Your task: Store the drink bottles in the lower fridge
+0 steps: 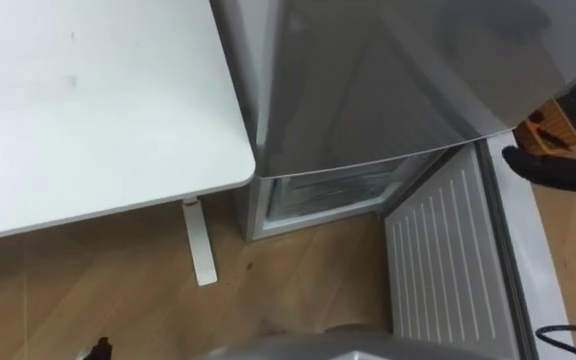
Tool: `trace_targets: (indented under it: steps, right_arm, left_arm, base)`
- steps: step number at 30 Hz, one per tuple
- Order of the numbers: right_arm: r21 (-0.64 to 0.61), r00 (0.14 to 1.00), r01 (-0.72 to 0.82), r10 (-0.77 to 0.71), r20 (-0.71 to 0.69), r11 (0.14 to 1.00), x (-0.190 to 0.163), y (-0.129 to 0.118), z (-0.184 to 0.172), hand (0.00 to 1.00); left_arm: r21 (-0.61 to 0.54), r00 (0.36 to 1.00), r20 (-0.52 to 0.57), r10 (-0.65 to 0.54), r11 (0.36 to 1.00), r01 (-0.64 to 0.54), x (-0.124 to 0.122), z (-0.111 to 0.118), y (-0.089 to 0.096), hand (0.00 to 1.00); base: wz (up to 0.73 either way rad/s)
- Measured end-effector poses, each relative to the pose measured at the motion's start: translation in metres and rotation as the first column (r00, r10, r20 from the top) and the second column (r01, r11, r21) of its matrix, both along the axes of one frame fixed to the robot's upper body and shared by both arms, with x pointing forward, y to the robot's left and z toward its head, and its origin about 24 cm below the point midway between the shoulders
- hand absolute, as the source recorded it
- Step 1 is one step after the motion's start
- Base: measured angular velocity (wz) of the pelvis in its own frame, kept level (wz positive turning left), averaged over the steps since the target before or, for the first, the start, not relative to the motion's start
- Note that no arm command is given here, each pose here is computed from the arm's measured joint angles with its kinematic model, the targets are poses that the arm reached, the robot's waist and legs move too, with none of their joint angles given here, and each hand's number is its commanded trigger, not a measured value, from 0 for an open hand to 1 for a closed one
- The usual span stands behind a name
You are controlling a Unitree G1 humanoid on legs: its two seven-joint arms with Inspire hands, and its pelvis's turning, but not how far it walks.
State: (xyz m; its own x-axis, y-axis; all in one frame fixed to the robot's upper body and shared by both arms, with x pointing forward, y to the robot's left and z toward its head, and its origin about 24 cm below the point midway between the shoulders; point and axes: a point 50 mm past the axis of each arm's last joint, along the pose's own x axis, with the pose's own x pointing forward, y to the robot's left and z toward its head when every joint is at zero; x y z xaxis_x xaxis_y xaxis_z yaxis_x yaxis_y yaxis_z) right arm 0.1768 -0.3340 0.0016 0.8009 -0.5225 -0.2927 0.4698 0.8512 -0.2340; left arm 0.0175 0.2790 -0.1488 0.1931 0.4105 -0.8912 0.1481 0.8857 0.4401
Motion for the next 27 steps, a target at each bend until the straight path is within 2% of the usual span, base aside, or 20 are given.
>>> trace_targets:
  steps: [4,8,14,27]
  right_arm:
    - [0.048,0.981,0.196,-0.195,-0.014,0.979,-0.020,-0.027,-0.008,0.00]
    - [0.072,0.925,0.369,-0.359,-0.123,0.927,-0.041,-0.046,-0.029,0.00]
    - [0.141,0.860,0.482,-0.436,-0.263,0.865,-0.065,-0.047,-0.059,0.00]
    - [0.249,0.774,0.601,-0.476,-0.417,0.760,-0.091,-0.037,-0.094,0.00]
  left_arm:
    - [0.024,0.999,0.002,0.033,0.999,-0.033,-0.005,0.003,0.007,0.00]
    - [0.064,0.999,-0.032,0.014,0.998,-0.012,-0.009,0.005,0.012,0.00]
    - [0.079,0.999,-0.035,0.012,0.997,-0.009,-0.007,0.007,0.016,0.00]
    - [0.065,0.997,-0.073,-0.030,0.997,0.035,-0.006,0.004,0.011,0.00]
  base:
    - [0.00]
    - [0.00]
    - [0.00]
    - [0.00]
